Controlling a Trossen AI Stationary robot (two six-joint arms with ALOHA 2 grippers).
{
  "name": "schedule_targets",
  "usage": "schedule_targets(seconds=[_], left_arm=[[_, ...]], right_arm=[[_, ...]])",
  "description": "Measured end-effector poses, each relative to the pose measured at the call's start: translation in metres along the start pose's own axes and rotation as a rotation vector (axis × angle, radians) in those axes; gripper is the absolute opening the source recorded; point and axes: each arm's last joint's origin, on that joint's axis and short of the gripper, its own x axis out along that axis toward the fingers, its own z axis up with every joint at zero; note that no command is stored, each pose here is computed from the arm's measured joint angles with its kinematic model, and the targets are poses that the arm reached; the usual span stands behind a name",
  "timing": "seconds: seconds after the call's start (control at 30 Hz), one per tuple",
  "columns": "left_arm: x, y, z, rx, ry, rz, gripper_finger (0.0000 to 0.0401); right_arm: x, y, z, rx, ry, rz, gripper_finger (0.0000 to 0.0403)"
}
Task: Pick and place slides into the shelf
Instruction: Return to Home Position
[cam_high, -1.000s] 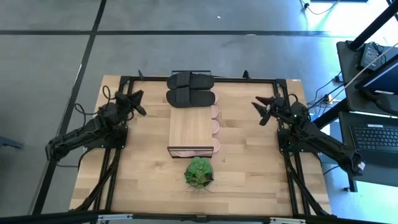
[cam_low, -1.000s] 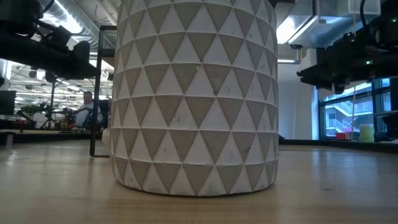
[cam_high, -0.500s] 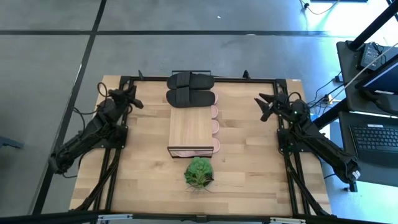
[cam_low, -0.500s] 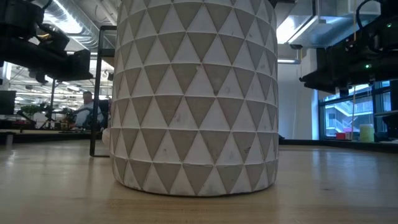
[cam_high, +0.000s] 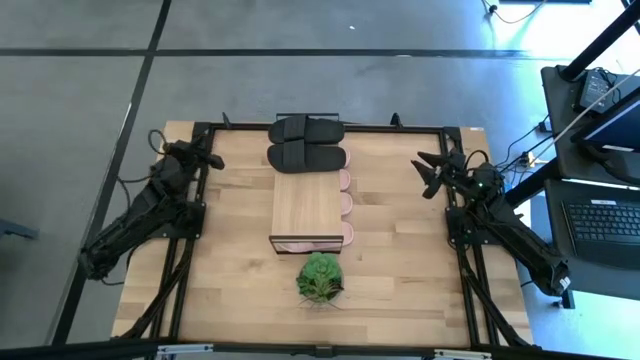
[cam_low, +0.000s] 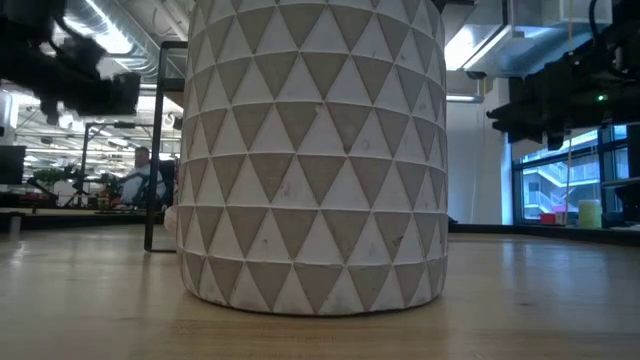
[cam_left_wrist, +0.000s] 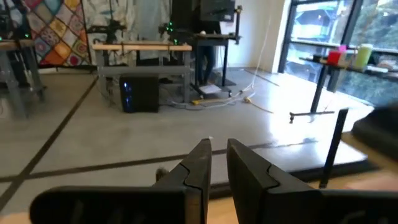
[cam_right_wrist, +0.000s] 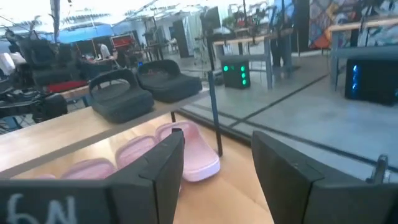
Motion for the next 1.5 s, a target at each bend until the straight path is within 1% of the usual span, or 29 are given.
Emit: schedule_targets(seconds=[0.13, 0.23, 0.37, 0.43, 0.57, 0.77, 0.87, 1.07, 1.23, 1.5], left_arm=[[-0.013, 0.005, 0.032, 0.009, -0.025, -0.011, 0.0045], [-0.017, 0.006, 0.038, -0.022, -0.016, -0.033, 0.0045], [-0.014, 0.003, 0.029, -0.048, 0.02, -0.091, 0.0045], [-0.011, 0.002, 0.021, -0.04, 0.041, -0.095, 0.0045], [-0.004, -0.002, 0.006, -0.062, 0.033, -0.119, 0.0045], [0.005, -0.005, -0.018, -0.069, 0.042, -0.11, 0.0045], [0.006, -0.006, -0.017, -0.082, 0.007, -0.115, 0.0045], [0.006, -0.005, -0.018, -0.021, 0.011, -0.106, 0.0045], [0.006, -0.005, -0.018, 0.054, 0.008, -0.106, 0.0045], [0.006, -0.005, -0.018, 0.056, 0.008, -0.106, 0.0045]], right_arm=[[0.0, 0.0, 0.0, 0.003, -0.001, 0.001, 0.0188], [0.0, 0.0, 0.0, 0.0, 0.003, -0.004, 0.0188], [0.0, 0.0, 0.0, 0.001, 0.002, -0.006, 0.0188], [0.0, 0.0, 0.0, 0.004, 0.002, -0.007, 0.0188], [0.0, 0.0, 0.0, 0.006, 0.002, -0.007, 0.0188], [0.0, 0.0, 0.0, 0.004, 0.002, -0.007, 0.0188], [0.0, 0.0, 0.0, 0.004, 0.001, -0.007, 0.0188], [0.0, 0.0, 0.0, 0.008, 0.001, -0.007, 0.0188], [0.0, 0.0, 0.0, 0.006, 0.001, -0.007, 0.0188], [0.0, 0.0, 0.0, 0.004, 0.001, -0.007, 0.0188]])
